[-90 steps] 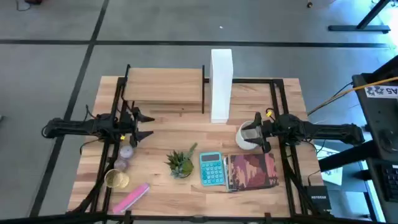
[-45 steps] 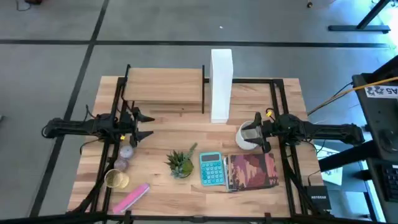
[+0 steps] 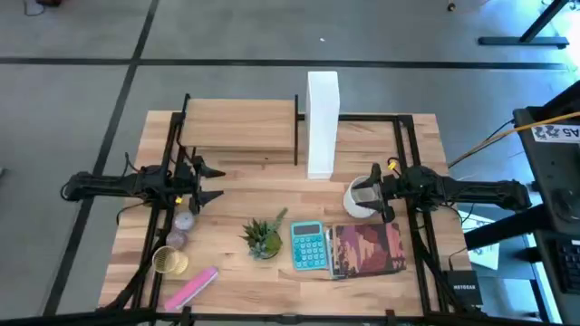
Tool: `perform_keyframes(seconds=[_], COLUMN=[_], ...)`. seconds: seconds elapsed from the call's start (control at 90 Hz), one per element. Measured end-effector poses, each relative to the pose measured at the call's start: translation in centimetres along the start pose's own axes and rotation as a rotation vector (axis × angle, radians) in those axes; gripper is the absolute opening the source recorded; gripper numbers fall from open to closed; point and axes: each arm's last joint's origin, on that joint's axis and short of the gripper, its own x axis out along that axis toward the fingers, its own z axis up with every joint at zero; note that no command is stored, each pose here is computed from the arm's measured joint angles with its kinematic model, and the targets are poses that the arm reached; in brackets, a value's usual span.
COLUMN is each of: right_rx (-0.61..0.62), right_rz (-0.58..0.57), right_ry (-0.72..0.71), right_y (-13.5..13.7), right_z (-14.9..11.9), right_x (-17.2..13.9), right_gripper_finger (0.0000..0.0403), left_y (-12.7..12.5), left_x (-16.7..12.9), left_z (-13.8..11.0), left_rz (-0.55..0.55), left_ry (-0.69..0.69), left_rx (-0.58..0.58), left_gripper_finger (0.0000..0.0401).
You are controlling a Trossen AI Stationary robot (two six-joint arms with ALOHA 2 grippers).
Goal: Stock shelves
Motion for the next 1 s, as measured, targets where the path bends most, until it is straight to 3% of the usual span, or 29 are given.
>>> perform_keyframes(seconds=[1.0], right_rx=[-0.013], right_rz=[-0.003], right_ry=[-0.009], right_y=[-0.01], right_z=[0.08], right_x=[0.00], right_gripper_finger=[0.0236], left_y=[0.00], left_x=[0.00], left_z=[0.00], left_rz=[0.000], left_ry=[0.000], left_rx=[0.000], left_gripper_finger=[0.0298])
